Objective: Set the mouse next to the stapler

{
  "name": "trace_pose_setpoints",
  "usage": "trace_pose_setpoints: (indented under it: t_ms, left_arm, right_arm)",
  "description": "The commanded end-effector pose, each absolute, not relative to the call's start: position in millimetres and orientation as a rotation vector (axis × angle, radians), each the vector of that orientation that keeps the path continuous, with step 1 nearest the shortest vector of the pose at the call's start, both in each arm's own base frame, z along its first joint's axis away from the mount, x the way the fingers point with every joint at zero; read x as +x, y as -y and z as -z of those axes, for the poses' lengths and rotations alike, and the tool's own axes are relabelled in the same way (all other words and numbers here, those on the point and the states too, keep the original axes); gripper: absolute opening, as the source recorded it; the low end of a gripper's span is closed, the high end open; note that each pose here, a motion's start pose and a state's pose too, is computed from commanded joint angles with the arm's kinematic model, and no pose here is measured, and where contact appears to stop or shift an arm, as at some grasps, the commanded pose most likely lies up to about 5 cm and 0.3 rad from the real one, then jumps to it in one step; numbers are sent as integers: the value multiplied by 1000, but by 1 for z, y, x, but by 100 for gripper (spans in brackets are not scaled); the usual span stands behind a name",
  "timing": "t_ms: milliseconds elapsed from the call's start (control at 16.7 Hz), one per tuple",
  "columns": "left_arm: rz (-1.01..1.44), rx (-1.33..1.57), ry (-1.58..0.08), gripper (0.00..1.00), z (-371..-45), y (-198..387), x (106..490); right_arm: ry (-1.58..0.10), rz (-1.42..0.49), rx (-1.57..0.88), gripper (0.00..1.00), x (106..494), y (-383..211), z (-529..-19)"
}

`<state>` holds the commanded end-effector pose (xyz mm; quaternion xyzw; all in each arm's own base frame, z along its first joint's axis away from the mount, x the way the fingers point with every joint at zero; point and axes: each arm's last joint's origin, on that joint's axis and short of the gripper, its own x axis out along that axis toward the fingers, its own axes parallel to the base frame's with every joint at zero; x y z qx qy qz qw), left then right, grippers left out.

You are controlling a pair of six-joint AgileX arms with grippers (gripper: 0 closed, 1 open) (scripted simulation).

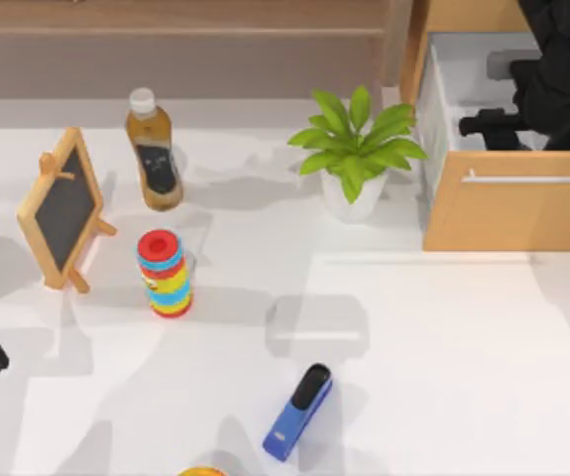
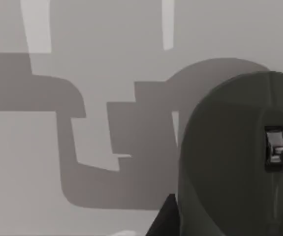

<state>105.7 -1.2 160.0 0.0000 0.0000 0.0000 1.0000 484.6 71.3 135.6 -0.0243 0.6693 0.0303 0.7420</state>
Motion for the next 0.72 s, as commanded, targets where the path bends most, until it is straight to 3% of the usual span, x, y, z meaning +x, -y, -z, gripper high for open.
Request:
trace_pose_setpoints:
  t_ms: [420, 720]
  left_arm:
    - [0, 0, 0, 100, -160, 1, 106]
    - [0, 0, 0, 100, -160, 1, 106]
  right_arm:
    - [-1402, -33, -49, 0, 470, -73, -183]
    - [-1255, 3, -7, 0, 442, -87, -245]
